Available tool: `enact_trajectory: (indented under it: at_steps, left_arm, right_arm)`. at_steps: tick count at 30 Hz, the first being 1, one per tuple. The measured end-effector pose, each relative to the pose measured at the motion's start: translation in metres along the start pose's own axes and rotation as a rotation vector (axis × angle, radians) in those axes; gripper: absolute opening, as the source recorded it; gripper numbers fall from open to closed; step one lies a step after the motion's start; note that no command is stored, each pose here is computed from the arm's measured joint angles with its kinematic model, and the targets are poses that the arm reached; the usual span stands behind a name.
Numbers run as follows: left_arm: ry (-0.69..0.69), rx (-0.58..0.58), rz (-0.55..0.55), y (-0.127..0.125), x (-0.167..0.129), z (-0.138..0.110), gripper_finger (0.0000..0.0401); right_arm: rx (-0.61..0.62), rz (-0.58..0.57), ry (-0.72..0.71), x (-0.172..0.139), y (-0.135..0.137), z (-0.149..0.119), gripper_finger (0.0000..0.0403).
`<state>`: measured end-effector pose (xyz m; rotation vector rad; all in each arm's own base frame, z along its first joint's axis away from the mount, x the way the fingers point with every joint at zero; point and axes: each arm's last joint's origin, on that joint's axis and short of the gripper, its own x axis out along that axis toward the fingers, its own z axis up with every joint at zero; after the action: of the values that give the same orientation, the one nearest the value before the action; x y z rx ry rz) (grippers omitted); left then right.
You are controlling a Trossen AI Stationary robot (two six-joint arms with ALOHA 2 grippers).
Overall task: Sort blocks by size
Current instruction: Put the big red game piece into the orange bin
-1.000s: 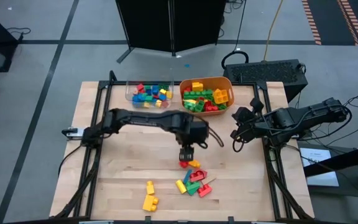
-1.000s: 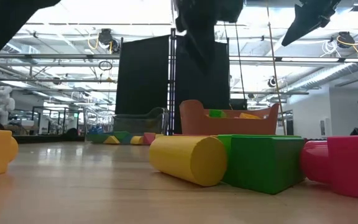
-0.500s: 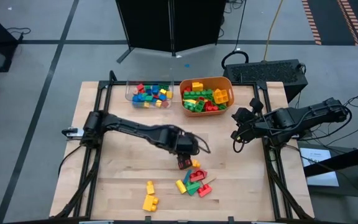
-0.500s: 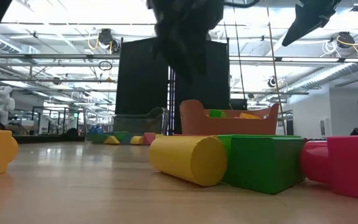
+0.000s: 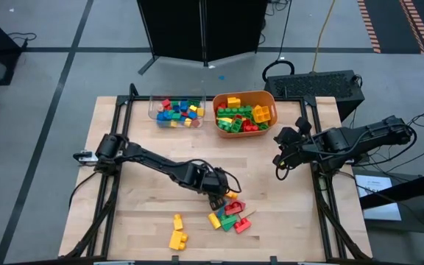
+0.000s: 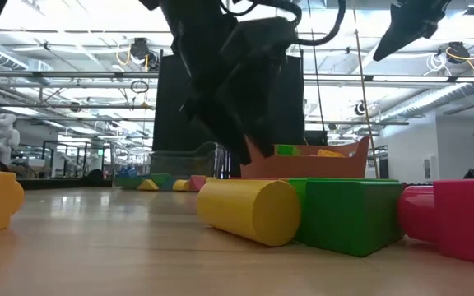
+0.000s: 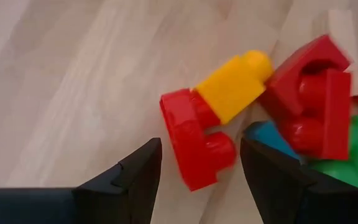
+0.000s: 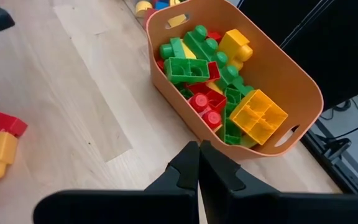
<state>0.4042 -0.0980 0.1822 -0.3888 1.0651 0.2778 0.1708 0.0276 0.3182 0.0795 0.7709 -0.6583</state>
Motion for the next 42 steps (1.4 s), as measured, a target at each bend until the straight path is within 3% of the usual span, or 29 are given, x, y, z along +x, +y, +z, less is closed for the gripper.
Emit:
enact_trajectory:
  at_steps: [8, 14, 25, 29, 37, 42]
  left_arm:
    - [0.017, 0.016, 0.058, 0.002, 0.013, -0.01, 0.0222]
    - [-0.008, -0.011, 0.032, -0.001, 0.027, -0.009, 0.0222]
    - [0.048, -0.026, 0.042, 0.018, 0.047, -0.003, 0.022]
    - [0.03, 0.001, 0.06, 0.024, 0.048, 0.002, 0.0194]
    - [-0.021, -0.019, 0.131, 0.04, 0.05, 0.014, 0.0103]
    - [-0.012, 0.064, 0.121, 0.047, 0.031, 0.024, 0.0097]
  right_arm:
    - [0.014, 0.0, -0.003, 0.0, 0.0, 0.0, 0.0004]
    - [0.013, -0.002, -0.004, 0.0, 0.0, 0.0, 0.0004]
    - [0.013, -0.003, -0.004, 0.0, 0.0, 0.0, 0.0004]
    - [0.014, -0.003, -0.004, 0.0, 0.0, 0.0, 0.0004]
    - [0.018, -0.001, -0.008, 0.0, 0.0, 0.001, 0.0004]
    - [0.019, 0.0, -0.008, 0.0, 0.0, 0.001, 0.0004]
